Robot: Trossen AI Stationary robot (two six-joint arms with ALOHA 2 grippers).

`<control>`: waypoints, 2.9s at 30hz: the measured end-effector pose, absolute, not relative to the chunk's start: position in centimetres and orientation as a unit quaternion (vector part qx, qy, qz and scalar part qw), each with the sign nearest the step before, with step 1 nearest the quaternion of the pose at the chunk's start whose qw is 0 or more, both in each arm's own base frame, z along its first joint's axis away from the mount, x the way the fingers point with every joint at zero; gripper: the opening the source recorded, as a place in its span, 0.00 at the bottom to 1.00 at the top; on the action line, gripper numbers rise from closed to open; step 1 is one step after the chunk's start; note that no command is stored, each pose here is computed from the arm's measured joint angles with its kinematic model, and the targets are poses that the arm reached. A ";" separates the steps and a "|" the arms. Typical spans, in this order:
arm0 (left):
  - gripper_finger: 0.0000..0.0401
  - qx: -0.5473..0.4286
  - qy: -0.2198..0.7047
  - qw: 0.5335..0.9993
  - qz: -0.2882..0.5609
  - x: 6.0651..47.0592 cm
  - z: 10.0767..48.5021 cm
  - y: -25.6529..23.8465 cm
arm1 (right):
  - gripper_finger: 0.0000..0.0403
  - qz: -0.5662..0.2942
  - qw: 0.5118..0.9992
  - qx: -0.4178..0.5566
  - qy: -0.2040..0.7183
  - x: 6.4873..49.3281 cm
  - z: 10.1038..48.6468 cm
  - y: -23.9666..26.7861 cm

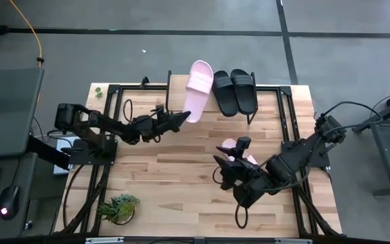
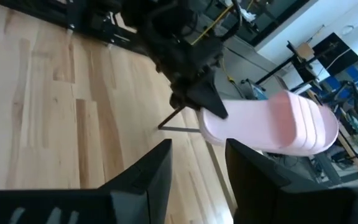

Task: Pick and place slides into the shelf
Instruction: Put the left pink slide on the shelf

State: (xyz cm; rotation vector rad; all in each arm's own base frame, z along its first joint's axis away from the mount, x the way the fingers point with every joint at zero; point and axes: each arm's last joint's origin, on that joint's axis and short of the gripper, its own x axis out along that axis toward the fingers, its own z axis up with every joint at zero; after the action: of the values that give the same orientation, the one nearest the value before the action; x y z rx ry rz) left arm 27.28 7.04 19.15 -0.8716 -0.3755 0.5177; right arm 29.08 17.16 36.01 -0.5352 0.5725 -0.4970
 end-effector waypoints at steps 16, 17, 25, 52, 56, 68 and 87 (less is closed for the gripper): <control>0.15 -0.487 -0.167 0.815 0.265 32.4 18.6 8.1 | 0.35 -0.223 0.902 -0.260 0.264 28.4 36.1 18.4; 0.15 -0.496 -0.171 0.807 0.270 32.4 18.4 8.2 | 0.35 -0.223 0.902 -0.260 0.264 28.4 36.1 18.4; 0.15 -0.516 -0.212 0.774 0.301 32.1 18.4 8.4 | 0.35 -0.223 0.902 -0.259 0.264 28.4 36.1 18.4; 0.17 -0.567 -0.222 0.703 0.369 31.7 16.9 8.6 | 0.35 -0.223 0.905 -0.254 0.260 28.5 36.2 18.5; 0.19 -0.566 -0.221 0.703 0.369 31.7 16.9 8.6 | 0.35 -0.223 0.905 -0.254 0.260 28.5 36.2 18.5; 0.17 -0.560 -0.213 0.721 0.347 33.1 18.5 8.8 | 0.35 -0.223 0.905 -0.254 0.260 28.5 36.2 18.5; 0.18 -0.550 -0.184 0.720 0.381 33.7 18.6 8.9 | 0.35 -0.220 0.906 -0.252 0.261 28.5 36.2 18.5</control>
State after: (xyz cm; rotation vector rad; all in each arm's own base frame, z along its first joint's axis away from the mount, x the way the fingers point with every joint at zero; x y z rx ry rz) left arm 33.68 8.93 18.59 -1.2158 -0.4058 0.8415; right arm 28.52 18.48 36.23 -0.5208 0.5382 -0.4537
